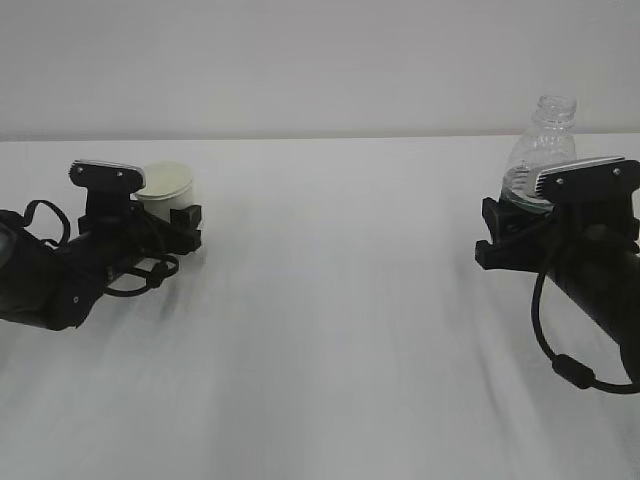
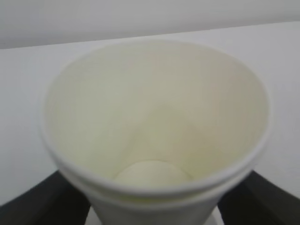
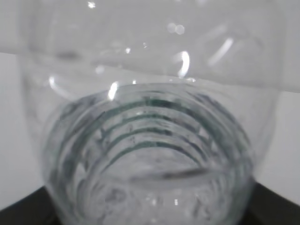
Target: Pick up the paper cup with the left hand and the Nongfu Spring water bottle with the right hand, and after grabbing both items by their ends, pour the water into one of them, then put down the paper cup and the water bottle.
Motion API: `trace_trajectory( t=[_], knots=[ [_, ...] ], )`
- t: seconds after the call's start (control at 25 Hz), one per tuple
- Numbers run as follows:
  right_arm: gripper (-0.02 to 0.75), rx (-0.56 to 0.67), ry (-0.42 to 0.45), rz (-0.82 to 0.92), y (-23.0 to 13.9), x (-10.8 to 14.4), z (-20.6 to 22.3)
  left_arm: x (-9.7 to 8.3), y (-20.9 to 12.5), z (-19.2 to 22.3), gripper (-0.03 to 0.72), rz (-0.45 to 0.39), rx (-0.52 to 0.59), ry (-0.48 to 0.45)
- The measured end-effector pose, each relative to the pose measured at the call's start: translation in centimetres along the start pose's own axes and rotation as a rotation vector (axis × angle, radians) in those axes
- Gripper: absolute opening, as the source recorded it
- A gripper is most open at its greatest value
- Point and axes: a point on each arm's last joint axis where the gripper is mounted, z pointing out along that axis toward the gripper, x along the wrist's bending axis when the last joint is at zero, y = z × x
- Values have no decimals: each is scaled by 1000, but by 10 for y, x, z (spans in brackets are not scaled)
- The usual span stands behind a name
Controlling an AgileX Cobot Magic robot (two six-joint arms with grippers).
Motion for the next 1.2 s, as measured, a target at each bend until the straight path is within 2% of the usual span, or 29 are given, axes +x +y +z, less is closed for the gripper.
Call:
trace_trajectory(
  t=[0.52,0.72,1.0,1.2],
  knots=[
    [465,0,1,-3,0,0,0,-1,0,0,463,10,-2,-13],
    [465,0,1,-3,0,0,0,-2,3,0,459,13,-1,-17],
    [465,-1,3,-4,0,0,0,-3,26,-15,457,19,-10,-24],
    [465,-3,15,-11,0,1,0,-8,33,-31,456,50,-9,-70]
  ],
)
